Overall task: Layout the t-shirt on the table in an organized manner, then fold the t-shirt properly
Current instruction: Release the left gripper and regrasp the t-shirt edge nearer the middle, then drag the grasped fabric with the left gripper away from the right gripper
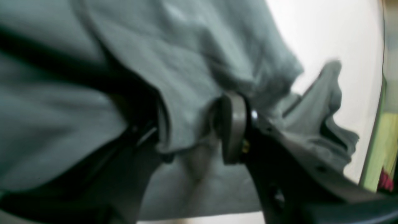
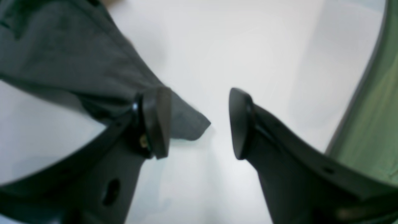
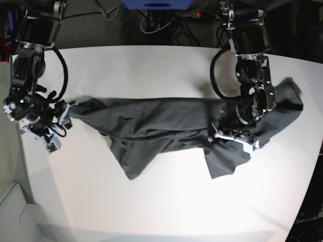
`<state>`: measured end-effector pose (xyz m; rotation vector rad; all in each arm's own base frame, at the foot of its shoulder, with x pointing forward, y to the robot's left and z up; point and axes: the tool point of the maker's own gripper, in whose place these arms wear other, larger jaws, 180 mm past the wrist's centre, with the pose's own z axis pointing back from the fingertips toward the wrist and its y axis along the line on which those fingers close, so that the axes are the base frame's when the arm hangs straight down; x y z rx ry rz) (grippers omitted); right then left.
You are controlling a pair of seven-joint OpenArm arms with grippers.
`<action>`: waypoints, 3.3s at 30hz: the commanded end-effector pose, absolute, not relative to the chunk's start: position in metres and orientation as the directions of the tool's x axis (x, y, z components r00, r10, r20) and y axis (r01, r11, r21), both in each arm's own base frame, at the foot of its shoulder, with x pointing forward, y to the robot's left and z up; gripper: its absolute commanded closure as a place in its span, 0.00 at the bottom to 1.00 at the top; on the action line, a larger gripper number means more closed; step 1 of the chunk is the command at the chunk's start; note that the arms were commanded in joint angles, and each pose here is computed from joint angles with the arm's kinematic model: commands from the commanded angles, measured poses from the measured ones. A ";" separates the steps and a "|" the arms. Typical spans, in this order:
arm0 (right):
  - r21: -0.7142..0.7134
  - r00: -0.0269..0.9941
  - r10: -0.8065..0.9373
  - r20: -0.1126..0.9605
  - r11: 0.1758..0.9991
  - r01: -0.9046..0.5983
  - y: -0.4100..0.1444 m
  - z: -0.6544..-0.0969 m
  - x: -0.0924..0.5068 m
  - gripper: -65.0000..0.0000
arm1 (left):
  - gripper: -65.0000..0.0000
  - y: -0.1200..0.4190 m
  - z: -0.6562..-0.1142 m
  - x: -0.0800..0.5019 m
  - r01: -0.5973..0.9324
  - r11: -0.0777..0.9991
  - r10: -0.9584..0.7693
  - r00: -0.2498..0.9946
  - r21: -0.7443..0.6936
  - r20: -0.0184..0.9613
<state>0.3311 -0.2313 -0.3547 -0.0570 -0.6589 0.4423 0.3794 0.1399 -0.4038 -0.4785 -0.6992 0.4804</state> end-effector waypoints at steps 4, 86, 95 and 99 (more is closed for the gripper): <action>-0.215 0.671 0.420 0.612 0.904 -0.369 -0.236 -0.339 0.341 0.53 | 0.75 0.133 -0.382 0.396 -0.200 0.790 0.553 0.641 -0.580 0.532; -0.159 0.687 0.431 0.585 0.892 -0.424 -0.208 -0.362 0.323 0.52 | 0.49 0.252 -0.309 0.416 -0.150 0.951 0.307 0.371 -0.270 0.876; -0.148 0.676 0.452 0.583 0.876 -0.459 -0.194 -0.367 0.323 0.52 | 0.49 0.267 -0.317 0.369 -0.211 0.937 0.344 0.426 -0.278 0.837; -0.148 0.677 0.452 0.581 0.877 -0.458 -0.194 -0.367 0.323 0.52 | 0.49 0.275 -0.332 0.361 -0.242 0.930 0.360 0.451 -0.277 0.817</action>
